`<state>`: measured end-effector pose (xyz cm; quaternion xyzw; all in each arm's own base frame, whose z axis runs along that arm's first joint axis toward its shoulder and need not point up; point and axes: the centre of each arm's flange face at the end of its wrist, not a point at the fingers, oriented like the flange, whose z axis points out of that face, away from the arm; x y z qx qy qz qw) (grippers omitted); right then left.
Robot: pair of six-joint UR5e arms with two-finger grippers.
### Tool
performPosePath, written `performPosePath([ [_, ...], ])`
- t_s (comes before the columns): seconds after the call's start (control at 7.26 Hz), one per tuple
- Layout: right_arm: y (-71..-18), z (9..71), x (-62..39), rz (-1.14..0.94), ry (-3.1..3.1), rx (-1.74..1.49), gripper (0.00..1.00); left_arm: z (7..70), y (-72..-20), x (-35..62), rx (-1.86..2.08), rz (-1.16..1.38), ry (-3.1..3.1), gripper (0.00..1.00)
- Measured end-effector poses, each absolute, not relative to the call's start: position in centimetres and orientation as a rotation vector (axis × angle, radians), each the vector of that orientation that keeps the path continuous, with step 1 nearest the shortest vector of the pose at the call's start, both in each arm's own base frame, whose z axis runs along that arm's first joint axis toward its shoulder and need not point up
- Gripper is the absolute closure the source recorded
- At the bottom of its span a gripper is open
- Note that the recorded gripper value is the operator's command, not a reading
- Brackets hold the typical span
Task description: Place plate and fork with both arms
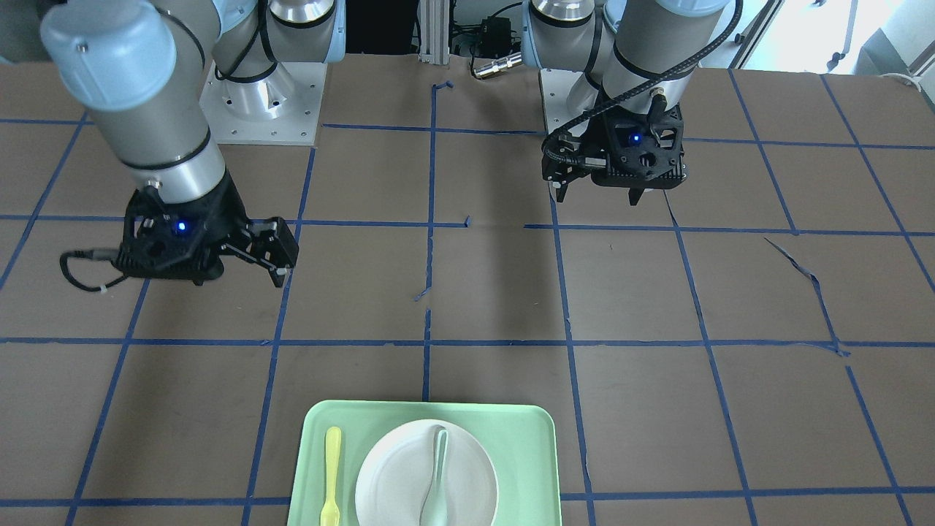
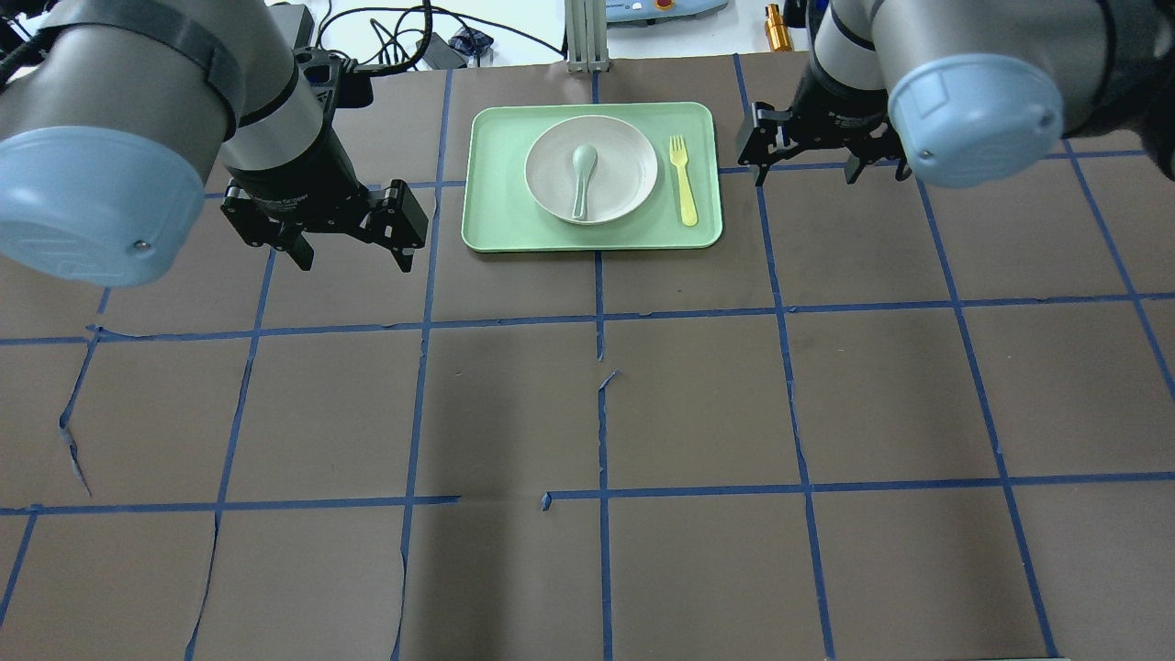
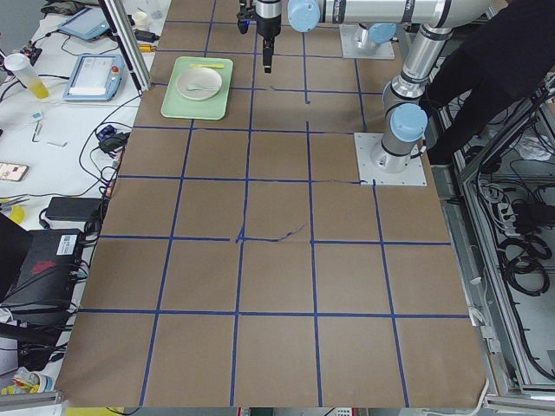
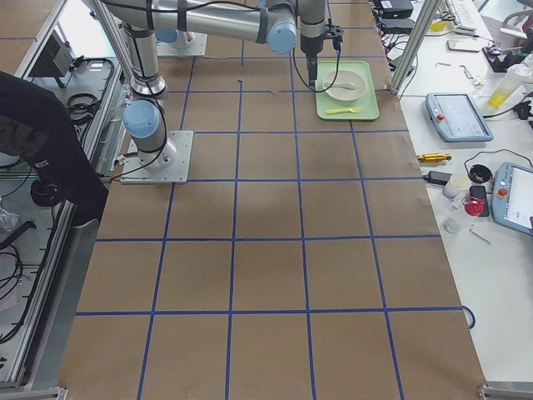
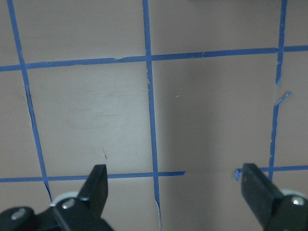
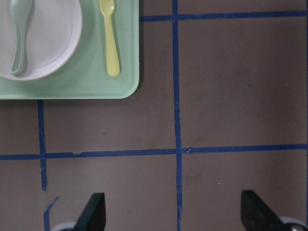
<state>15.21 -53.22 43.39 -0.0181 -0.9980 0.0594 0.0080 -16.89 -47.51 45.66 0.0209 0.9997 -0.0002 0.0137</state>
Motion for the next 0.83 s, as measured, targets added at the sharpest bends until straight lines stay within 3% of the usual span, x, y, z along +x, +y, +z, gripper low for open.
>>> performPosePath([
  [0.28, -48.1, 45.6, 14.6, 0.106, -3.084, -0.08, 0.0, 45.6, -47.4, -16.9, 0.066, 0.002, 3.112, 0.0],
  [0.83, -46.6, 47.1, 14.8, 0.024, -3.082, -0.088, 0.0, 48.4, -47.0, -16.9, 0.055, -0.04, 3.119, 0.0],
])
